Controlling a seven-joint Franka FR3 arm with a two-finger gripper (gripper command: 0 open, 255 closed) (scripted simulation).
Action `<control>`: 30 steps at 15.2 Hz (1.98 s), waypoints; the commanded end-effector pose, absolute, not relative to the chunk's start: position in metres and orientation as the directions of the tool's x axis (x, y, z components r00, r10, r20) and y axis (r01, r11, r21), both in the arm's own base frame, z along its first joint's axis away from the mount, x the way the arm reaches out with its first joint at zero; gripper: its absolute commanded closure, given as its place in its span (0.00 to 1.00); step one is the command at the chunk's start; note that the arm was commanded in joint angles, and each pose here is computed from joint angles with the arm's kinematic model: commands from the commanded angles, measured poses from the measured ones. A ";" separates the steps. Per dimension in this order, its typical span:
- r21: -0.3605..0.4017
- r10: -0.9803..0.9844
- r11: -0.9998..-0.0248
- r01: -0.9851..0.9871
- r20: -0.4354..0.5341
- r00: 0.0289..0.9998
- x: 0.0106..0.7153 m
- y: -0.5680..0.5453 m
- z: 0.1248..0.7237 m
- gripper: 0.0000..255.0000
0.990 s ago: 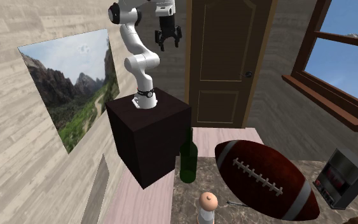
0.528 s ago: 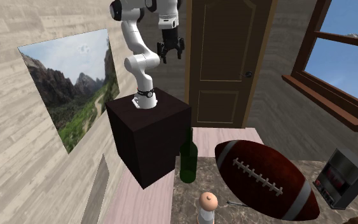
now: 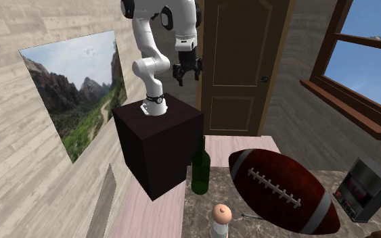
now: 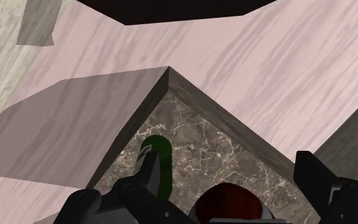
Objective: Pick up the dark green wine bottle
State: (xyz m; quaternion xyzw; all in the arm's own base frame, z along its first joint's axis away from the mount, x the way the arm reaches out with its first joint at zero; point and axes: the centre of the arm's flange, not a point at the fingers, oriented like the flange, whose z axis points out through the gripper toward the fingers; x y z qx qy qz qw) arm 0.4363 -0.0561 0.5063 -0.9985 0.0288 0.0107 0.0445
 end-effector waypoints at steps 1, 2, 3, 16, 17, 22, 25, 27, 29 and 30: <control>-0.085 -0.054 -0.995 -0.056 -0.021 0.998 0.456 -0.069 0.492 0.00; -0.083 -0.053 -0.995 -0.055 -0.020 0.998 0.466 -0.073 0.484 0.00; -0.082 -0.052 -0.995 -0.054 -0.019 0.998 0.476 -0.077 0.477 0.00; -0.063 -0.040 -0.997 -0.040 -0.008 0.999 0.604 -0.132 0.381 0.00; -0.061 -0.039 -0.997 -0.039 -0.007 0.999 0.614 -0.136 0.373 0.00; -0.058 -0.037 -0.998 -0.037 -0.005 0.999 0.636 -0.146 0.346 0.00; -0.058 -0.036 -0.998 -0.037 -0.005 0.999 0.636 -0.146 0.330 0.00; -0.058 -0.036 -0.998 -0.037 -0.005 0.999 0.636 -0.146 0.317 0.00; -0.058 -0.036 -0.998 -0.037 -0.005 0.999 0.636 -0.146 0.317 0.00; -0.058 -0.036 -0.998 -0.037 -0.005 0.999 0.636 -0.146 0.317 1.00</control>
